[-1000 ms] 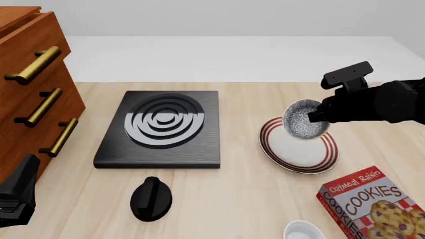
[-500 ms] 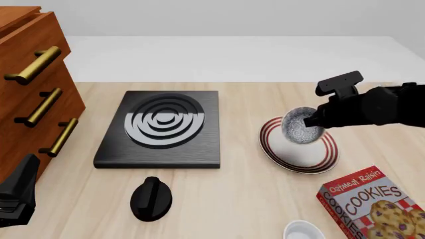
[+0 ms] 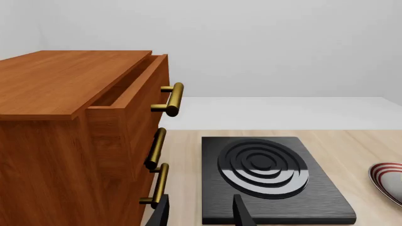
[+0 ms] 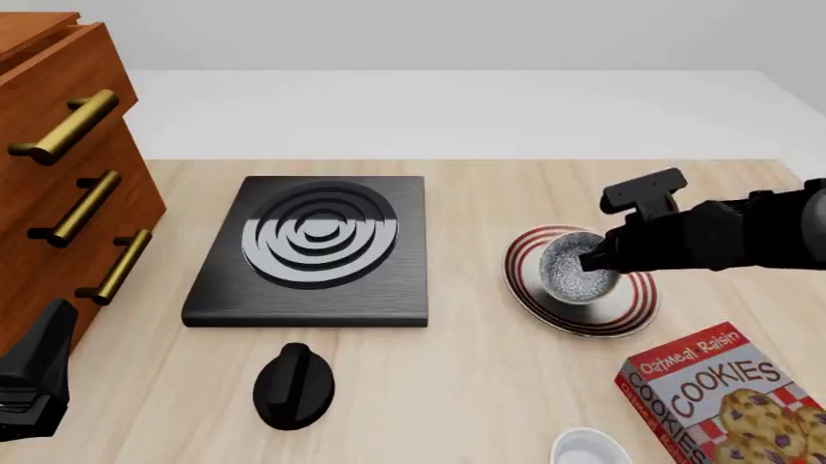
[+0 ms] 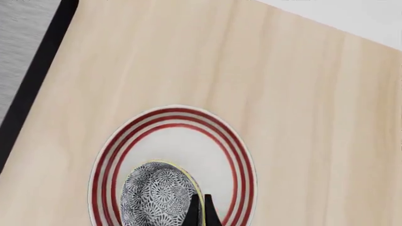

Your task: Pick the akita bowl on the ramekin and place it on the plate.

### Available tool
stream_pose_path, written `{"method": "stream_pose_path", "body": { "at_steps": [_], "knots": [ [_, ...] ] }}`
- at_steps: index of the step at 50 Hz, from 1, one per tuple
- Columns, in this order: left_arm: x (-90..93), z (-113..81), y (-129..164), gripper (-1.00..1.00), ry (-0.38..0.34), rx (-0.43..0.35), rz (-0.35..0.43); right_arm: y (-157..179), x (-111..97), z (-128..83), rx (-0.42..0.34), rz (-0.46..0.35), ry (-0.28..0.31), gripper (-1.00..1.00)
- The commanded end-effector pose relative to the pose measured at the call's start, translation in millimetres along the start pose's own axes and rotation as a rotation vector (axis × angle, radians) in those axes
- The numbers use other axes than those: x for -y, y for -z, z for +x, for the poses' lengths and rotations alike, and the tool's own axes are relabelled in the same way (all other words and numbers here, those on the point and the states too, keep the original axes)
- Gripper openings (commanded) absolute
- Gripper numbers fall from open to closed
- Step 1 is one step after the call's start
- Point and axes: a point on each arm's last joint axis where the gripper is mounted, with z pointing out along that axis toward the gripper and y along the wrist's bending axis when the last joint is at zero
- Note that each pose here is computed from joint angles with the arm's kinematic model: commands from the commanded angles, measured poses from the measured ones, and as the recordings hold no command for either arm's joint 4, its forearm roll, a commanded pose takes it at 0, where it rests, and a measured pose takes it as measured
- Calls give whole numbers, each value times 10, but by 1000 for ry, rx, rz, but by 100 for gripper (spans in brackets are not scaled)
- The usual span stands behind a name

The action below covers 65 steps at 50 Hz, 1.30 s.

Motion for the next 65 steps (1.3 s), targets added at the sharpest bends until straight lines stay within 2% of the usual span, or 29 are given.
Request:
{"method": "stream_pose_path", "body": {
  "at_steps": [1,21,22,26,28,31,36,37,49,57,65],
  "knots": [
    [0,0,0,100,0,0,0,-96,-17,69,-8,-2,-19,-100],
    [0,0,0,100,0,0,0,-149,24,116,-13,7,-8,-100],
    [0,0,0,100,0,0,0,-148,25,116,-12,7,-10,100],
    [0,0,0,100,0,0,0,-133,40,112,-11,11,-6,100],
    [0,0,0,100,0,0,0,-146,49,131,-15,12,32,100],
    [0,0,0,100,0,0,0,-93,53,85,-6,13,13,100],
    [0,0,0,100,0,0,0,-68,97,48,13,25,25,100],
    [0,0,0,100,0,0,0,-48,118,27,20,31,11,100],
    [0,0,0,100,0,0,0,182,168,-131,62,46,26,100],
    [0,0,0,100,0,0,0,274,166,-152,74,48,46,100],
    [0,0,0,100,0,0,0,440,87,-202,121,40,51,100]
  ]
}}
